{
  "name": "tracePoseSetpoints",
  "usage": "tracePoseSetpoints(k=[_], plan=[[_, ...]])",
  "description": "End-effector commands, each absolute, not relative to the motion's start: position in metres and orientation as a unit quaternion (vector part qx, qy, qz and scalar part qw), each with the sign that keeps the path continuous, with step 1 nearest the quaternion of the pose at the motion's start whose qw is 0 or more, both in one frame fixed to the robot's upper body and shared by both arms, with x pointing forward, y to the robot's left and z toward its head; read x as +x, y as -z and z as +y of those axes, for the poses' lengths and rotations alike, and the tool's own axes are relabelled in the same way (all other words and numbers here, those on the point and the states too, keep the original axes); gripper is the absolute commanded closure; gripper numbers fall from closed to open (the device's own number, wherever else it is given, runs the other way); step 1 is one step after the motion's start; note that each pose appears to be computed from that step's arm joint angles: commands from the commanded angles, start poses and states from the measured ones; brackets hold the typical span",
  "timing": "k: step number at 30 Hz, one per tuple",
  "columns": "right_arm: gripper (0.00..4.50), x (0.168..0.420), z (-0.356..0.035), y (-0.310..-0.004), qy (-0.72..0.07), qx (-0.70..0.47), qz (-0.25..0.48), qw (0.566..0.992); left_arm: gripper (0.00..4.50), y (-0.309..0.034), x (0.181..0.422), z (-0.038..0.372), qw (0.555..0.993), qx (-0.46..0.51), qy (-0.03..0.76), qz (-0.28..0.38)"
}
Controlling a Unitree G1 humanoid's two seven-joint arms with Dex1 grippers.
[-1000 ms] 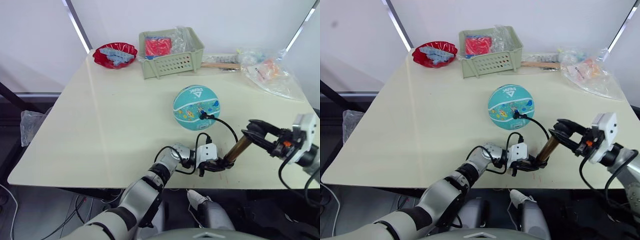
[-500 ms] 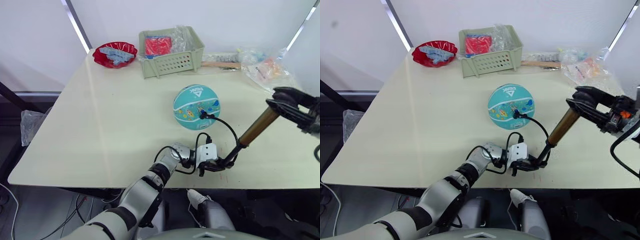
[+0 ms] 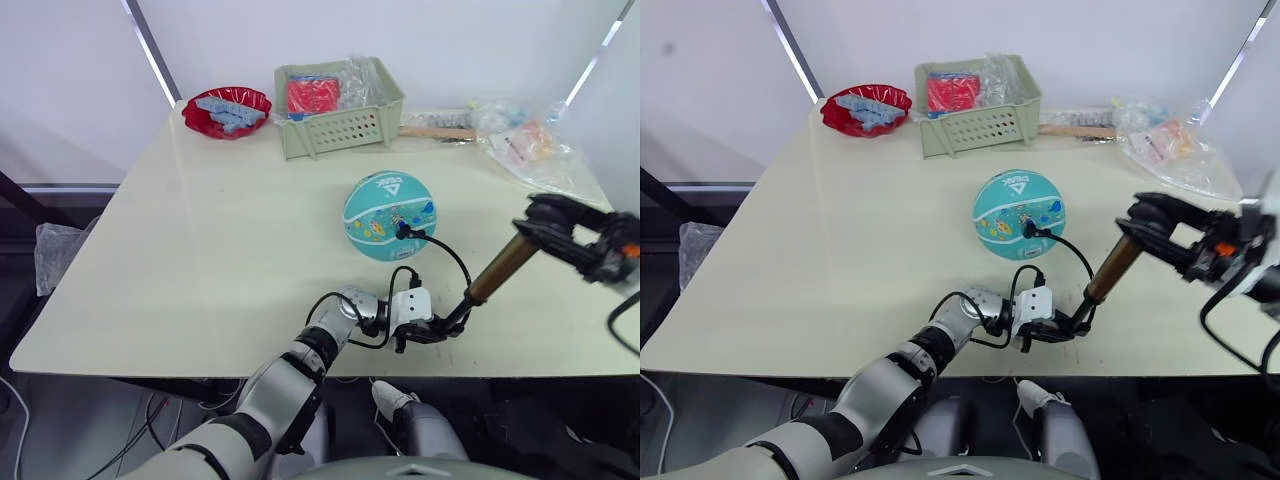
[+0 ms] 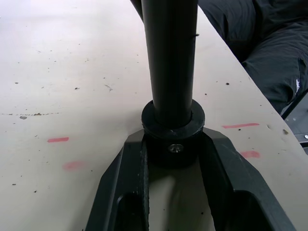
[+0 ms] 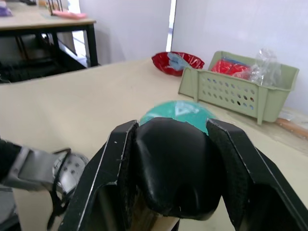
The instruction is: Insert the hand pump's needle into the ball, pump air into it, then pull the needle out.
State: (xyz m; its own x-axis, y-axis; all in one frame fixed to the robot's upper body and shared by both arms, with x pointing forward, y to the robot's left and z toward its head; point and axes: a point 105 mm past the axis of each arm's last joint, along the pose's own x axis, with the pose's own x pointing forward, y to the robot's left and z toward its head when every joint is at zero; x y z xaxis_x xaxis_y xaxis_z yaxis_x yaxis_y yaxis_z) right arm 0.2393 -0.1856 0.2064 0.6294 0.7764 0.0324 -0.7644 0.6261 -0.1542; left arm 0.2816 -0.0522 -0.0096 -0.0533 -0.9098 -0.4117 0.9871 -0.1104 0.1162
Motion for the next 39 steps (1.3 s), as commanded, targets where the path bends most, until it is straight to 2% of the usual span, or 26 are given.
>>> tracePoseSetpoints(k=[1,8,15,20,22,26,39], plan=[[2.78,0.236,-0.178,-0.154,-0.442,-0.058,0.028,0.894,3.45,0.048,0.263,-0.032,0.632,0.208,0.724,0.183],[2.78,0.234,-0.174,-0.112,-0.435,-0.065,0.042,0.897,3.45,0.049,0.260,-0.033,0.630,0.208,0.726,0.182],[2.78,0.235,-0.173,-0.097,-0.418,-0.073,0.032,0.905,3.45,0.050,0.258,-0.034,0.627,0.210,0.728,0.179],[2.78,0.232,-0.169,-0.130,-0.422,-0.058,-0.021,0.905,3.45,0.052,0.256,-0.033,0.625,0.212,0.729,0.180],[2.78,0.231,-0.172,-0.140,-0.421,-0.068,-0.028,0.904,3.45,0.052,0.255,-0.032,0.624,0.212,0.730,0.180],[2.78,0.230,-0.183,-0.182,-0.416,-0.067,-0.046,0.906,3.45,0.055,0.252,-0.029,0.618,0.214,0.735,0.182],[2.78,0.224,-0.197,-0.271,-0.416,-0.069,-0.102,0.901,3.45,0.059,0.248,-0.025,0.613,0.216,0.738,0.184]])
